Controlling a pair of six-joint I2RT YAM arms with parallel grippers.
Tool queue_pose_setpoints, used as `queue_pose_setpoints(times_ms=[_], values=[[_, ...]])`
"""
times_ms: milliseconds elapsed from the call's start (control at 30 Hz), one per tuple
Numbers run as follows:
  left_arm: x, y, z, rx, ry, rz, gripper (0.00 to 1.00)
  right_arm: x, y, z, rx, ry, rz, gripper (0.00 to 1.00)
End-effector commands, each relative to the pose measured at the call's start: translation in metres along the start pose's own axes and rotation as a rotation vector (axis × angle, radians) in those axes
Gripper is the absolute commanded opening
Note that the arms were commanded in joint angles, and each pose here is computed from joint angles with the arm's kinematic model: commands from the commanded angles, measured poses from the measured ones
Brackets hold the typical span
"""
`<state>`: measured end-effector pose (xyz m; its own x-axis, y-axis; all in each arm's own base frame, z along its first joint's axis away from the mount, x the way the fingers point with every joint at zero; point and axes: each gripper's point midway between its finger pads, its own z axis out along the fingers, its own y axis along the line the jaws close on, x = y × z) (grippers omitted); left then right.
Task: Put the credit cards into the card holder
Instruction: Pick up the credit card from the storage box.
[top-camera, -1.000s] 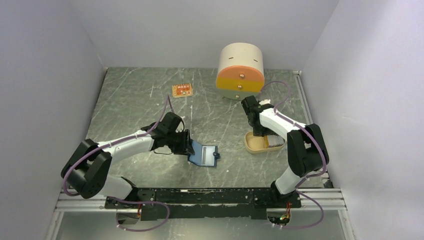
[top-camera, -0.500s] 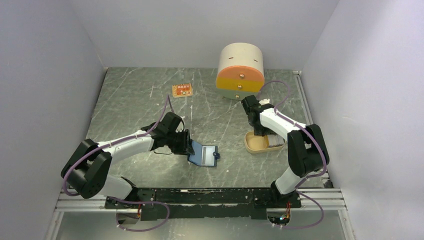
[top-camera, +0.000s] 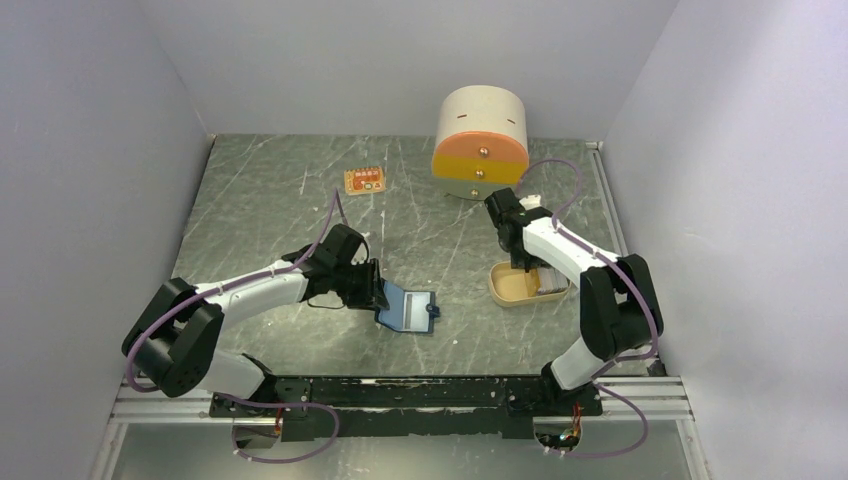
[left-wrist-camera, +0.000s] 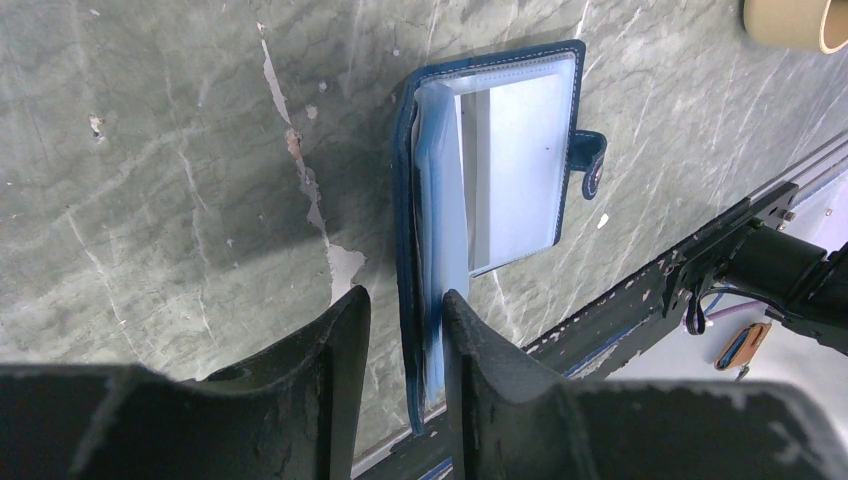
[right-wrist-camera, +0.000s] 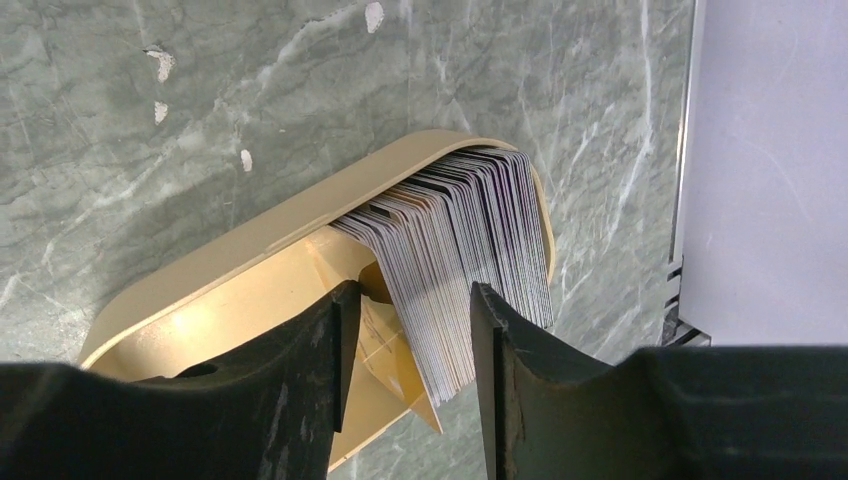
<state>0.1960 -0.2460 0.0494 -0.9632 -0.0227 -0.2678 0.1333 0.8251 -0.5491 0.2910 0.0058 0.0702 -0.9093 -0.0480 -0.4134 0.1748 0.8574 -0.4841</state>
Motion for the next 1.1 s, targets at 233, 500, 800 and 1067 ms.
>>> queue_pose_setpoints(times_ms=[233, 500, 800, 1067], values=[[-0.007, -0.005, -0.001, 0.014, -0.019, -0.004, 0.37, -0.015, -0.009, -0.008, -0.004, -0.046, 0.020, 0.41], [-0.008, -0.004, 0.000, 0.009, -0.018, -0.004, 0.37, -0.017, -0.009, -0.011, -0.017, -0.053, 0.024, 0.35], [-0.008, -0.005, 0.000, 0.014, -0.018, -0.007, 0.37, -0.021, -0.007, -0.016, -0.041, -0.065, 0.032, 0.28], [-0.008, -0.005, 0.001, 0.016, -0.017, -0.009, 0.37, -0.023, -0.007, -0.022, -0.069, -0.077, 0.044, 0.24]])
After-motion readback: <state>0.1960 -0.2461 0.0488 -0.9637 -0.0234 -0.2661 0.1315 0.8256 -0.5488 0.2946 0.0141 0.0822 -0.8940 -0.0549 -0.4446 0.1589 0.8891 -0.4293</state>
